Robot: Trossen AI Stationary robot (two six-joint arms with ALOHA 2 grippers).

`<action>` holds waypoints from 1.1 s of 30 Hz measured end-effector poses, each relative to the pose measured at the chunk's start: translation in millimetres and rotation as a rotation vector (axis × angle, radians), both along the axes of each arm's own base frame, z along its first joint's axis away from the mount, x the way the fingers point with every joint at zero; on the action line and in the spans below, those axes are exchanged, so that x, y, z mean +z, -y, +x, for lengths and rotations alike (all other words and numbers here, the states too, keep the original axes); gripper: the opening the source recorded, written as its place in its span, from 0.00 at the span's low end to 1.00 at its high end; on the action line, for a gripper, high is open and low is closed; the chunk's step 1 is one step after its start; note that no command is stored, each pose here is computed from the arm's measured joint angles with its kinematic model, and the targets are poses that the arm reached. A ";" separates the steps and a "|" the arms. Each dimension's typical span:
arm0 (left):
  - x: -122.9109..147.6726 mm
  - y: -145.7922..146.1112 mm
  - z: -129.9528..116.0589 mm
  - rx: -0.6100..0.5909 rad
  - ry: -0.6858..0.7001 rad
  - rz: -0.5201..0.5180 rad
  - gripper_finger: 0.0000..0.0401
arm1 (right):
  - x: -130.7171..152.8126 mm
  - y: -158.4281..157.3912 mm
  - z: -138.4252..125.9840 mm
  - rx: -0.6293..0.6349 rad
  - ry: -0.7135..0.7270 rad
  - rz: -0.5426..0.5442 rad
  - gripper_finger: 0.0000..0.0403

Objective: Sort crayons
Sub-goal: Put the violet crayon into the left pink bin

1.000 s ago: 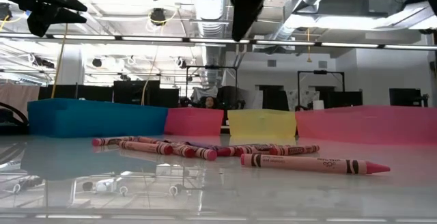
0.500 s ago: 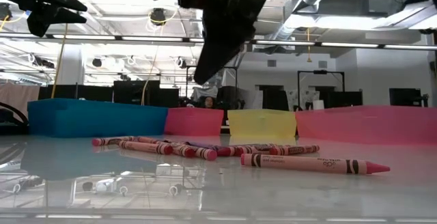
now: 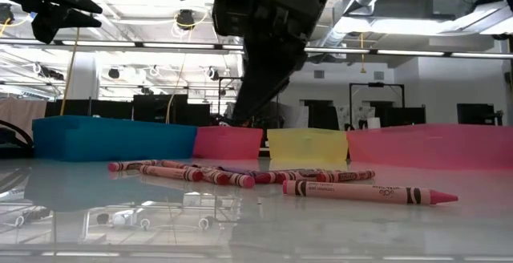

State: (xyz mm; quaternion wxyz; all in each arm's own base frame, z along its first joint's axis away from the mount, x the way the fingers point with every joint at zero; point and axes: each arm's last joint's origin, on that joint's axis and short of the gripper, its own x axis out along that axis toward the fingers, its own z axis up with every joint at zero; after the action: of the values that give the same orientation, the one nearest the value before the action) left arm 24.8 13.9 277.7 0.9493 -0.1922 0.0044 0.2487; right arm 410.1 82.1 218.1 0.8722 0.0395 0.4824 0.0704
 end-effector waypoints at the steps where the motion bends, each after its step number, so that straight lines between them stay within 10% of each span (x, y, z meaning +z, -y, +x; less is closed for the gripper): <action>1: 0.0 0.0 0.0 0.000 0.000 0.000 0.36 | -0.3 -0.1 0.6 0.002 0.010 0.000 0.25; 33: 0.0 0.0 0.0 0.003 0.016 -0.030 0.36 | 0.9 -20.1 -3.0 -0.307 0.088 -0.135 0.25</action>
State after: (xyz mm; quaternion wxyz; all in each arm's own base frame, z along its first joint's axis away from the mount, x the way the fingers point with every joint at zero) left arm 24.8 13.9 277.7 0.9459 -0.2086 0.0003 0.2486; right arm 407.1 102.2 219.0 0.8937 0.0511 0.4357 -0.0947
